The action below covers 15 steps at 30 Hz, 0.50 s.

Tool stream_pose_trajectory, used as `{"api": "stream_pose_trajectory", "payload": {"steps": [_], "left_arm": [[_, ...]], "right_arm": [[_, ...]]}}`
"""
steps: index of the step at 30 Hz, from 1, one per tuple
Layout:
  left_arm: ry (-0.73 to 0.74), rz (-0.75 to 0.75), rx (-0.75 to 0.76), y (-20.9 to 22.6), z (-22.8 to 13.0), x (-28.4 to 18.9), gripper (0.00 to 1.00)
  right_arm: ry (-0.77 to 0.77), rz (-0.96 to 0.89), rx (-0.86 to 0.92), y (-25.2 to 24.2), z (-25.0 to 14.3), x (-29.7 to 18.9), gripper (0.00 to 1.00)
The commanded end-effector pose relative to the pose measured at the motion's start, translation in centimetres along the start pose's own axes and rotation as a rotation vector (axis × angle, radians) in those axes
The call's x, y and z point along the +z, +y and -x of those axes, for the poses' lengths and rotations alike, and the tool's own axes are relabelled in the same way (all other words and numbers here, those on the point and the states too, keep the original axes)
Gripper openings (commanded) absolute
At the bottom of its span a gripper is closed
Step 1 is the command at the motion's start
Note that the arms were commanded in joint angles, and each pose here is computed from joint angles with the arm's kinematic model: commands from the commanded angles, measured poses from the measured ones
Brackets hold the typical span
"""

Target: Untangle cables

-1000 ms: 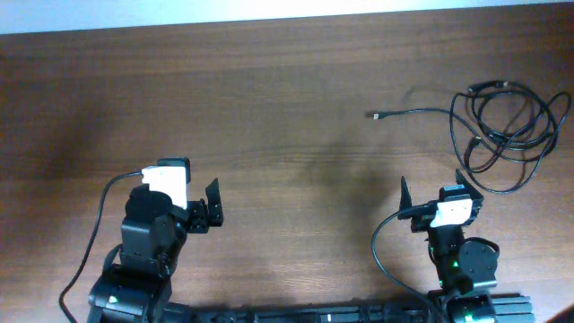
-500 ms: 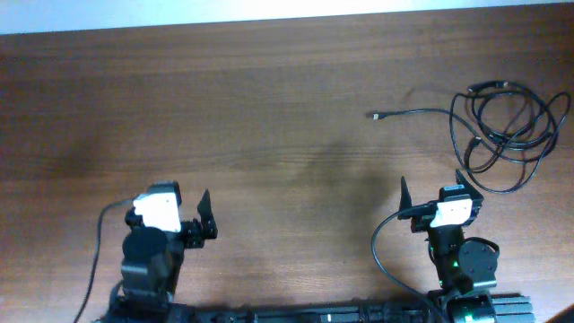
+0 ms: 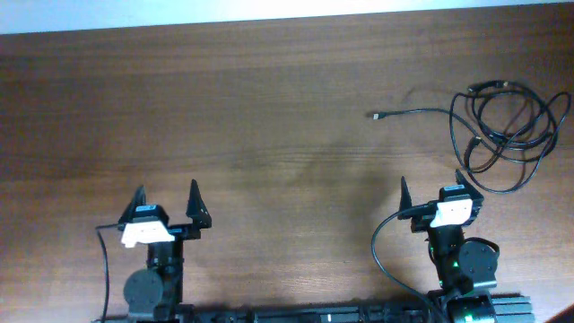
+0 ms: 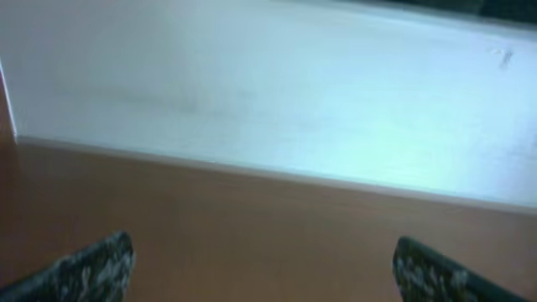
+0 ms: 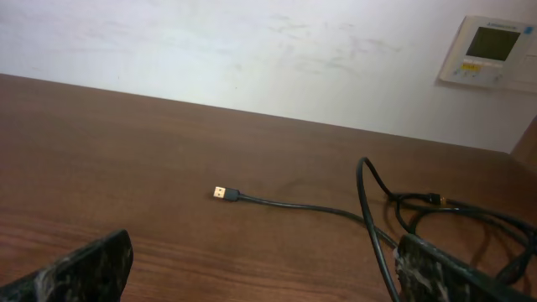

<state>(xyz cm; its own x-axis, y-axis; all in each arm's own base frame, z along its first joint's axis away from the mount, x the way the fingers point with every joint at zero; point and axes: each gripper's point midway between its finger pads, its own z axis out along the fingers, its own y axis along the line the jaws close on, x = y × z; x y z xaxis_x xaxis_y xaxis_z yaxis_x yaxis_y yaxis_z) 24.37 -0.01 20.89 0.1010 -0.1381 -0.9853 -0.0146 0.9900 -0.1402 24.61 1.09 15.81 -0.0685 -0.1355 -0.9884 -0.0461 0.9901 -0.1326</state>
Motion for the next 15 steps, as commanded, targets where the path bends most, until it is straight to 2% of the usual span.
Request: {"api": "stream_pose_trajectory", "payload": {"steps": [1,6,11,15], "left_arm": [[-0.054,-0.038,0.098,-0.5,0.4,0.0,0.99],[-0.033,-0.132,0.314,-2.1,-0.5,-0.1,0.99],[0.177,-0.137,0.309,-1.4,-5.5,-0.5,0.99],[0.173,-0.138,0.304,-1.5,-5.5,-0.5,0.99]], "right_arm": [[0.005,0.001,0.000,0.0,-0.3,0.0,0.99],[0.006,0.001,0.000,0.1,-0.3,0.0,0.99],[0.006,0.001,0.000,0.1,-0.3,0.0,0.99],[0.005,0.001,0.000,0.0,-0.3,0.0,0.99]]}}
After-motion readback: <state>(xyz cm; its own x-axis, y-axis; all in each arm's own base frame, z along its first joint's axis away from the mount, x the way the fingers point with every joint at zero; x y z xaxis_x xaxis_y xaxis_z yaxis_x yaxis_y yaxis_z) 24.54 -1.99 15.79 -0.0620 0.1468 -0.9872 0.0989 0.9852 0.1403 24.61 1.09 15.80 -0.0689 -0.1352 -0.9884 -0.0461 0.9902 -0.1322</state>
